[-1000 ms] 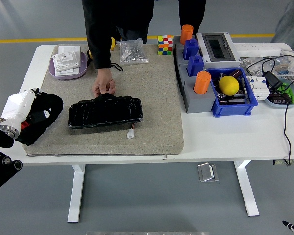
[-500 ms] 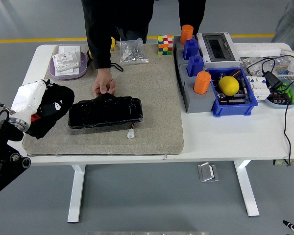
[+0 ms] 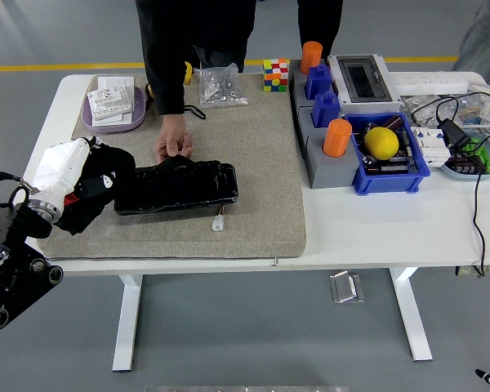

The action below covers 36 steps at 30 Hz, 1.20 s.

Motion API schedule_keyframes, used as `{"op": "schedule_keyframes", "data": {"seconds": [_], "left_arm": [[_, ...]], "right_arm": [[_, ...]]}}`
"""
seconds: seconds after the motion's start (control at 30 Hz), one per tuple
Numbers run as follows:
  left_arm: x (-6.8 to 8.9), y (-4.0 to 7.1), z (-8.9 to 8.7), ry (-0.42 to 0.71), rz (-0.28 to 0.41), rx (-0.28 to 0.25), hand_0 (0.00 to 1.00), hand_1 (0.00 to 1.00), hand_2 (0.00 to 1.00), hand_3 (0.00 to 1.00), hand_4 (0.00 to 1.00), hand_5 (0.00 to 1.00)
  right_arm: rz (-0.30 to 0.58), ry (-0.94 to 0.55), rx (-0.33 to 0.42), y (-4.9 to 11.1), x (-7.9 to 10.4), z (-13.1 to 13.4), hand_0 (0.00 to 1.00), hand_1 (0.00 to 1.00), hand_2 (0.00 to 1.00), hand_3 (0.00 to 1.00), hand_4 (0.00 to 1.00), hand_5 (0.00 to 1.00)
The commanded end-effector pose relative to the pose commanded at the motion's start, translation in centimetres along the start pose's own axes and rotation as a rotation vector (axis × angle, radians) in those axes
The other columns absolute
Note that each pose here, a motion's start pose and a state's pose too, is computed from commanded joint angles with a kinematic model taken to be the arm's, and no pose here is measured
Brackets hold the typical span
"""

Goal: Pick the rag up,wipe the panel,place it on the desk

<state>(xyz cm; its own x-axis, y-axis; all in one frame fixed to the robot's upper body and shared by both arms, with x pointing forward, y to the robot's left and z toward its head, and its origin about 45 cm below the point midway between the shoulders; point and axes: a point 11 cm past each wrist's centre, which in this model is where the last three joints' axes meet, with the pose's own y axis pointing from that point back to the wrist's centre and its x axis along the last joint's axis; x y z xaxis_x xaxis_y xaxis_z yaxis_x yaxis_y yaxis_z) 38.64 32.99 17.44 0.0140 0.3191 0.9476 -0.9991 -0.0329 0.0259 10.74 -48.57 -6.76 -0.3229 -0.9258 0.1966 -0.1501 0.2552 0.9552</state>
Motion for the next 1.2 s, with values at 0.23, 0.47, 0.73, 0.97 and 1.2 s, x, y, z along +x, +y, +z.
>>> {"op": "schedule_keyframes", "data": {"seconds": [0.23, 0.47, 0.73, 0.97, 1.2], "left_arm": [[-0.5, 0.2, 1.1, 0.006, 0.011, -0.011, 0.233, 0.105, 0.528, 0.466, 0.185, 0.002], [-1.4, 0.2, 2.9, 0.018, 0.001, -0.049, 0.227, 0.103, 0.529, 0.466, 0.181, 0.002], [-2.6, -0.1, 4.6, 0.024, -0.029, -0.078, 0.222, 0.098, 0.528, 0.464, 0.173, 0.002], [-3.8, -0.3, 5.3, 0.022, -0.053, -0.081, 0.220, 0.098, 0.528, 0.464, 0.165, 0.002], [-4.2, -0.5, 6.7, 0.032, -0.063, -0.105, 0.219, 0.096, 0.528, 0.464, 0.160, 0.002]], "right_arm": [[0.005, -0.002, -0.001, 0.0, 0.3, 0.1, 0.771, 0.617, 0.710, 0.630, 0.998, 0.558], [0.006, -0.002, 0.004, 0.1, 0.4, -0.1, 0.770, 0.617, 0.710, 0.630, 0.998, 0.558], [0.006, 0.004, 0.009, 0.2, 0.5, -0.5, 0.770, 0.616, 0.710, 0.630, 0.998, 0.560], [0.007, 0.007, 0.004, 0.2, 0.8, -0.4, 0.770, 0.616, 0.710, 0.631, 0.998, 0.560], [0.008, 0.011, 0.004, 0.3, 0.9, -0.6, 0.769, 0.616, 0.710, 0.631, 0.998, 0.561]]}}
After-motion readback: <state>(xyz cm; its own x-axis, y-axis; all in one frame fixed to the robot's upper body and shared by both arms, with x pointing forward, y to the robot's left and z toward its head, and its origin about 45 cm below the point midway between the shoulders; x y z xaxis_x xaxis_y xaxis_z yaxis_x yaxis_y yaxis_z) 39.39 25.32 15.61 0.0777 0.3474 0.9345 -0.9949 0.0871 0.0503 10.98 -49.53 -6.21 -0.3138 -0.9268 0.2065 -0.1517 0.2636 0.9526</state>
